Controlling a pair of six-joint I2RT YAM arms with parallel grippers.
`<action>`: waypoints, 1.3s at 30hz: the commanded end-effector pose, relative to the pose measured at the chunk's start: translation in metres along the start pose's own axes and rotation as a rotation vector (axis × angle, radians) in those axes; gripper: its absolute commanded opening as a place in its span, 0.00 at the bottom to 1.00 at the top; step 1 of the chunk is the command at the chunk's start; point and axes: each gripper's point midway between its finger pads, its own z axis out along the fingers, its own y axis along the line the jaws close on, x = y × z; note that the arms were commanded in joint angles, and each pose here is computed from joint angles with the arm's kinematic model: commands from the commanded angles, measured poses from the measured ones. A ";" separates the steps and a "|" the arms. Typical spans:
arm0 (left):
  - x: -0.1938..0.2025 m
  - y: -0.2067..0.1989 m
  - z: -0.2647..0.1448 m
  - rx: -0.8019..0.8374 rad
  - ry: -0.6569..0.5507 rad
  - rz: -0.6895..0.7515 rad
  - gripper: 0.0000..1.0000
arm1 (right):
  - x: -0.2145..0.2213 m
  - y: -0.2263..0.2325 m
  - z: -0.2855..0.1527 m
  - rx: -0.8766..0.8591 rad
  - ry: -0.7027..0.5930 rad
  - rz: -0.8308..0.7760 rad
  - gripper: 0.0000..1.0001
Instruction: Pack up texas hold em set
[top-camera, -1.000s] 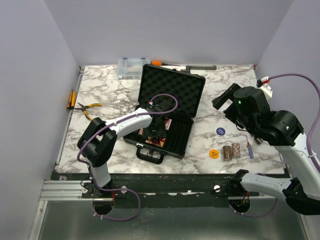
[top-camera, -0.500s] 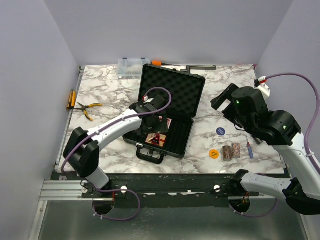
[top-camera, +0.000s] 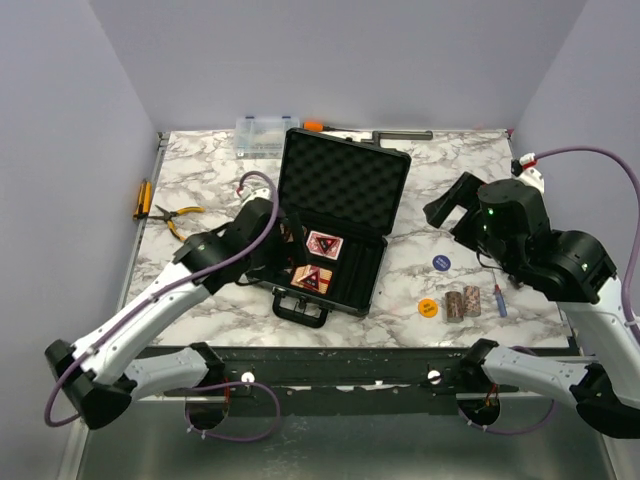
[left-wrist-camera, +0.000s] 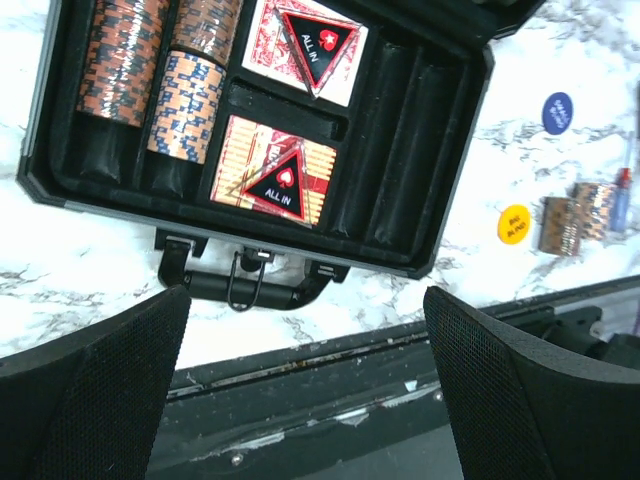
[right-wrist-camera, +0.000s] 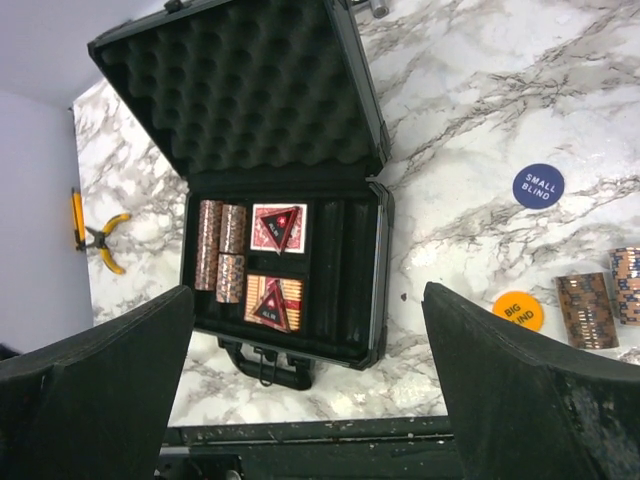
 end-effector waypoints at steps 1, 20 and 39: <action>0.005 0.020 -0.041 0.019 -0.040 -0.012 0.99 | 0.016 -0.004 -0.002 -0.032 0.057 -0.064 1.00; 0.055 0.090 -0.076 0.162 -0.228 0.016 0.98 | 0.095 -0.069 0.041 0.293 0.241 -0.107 1.00; 0.060 0.073 -0.070 0.247 -0.198 0.067 0.99 | 0.171 -0.158 0.092 0.570 0.481 -0.123 0.97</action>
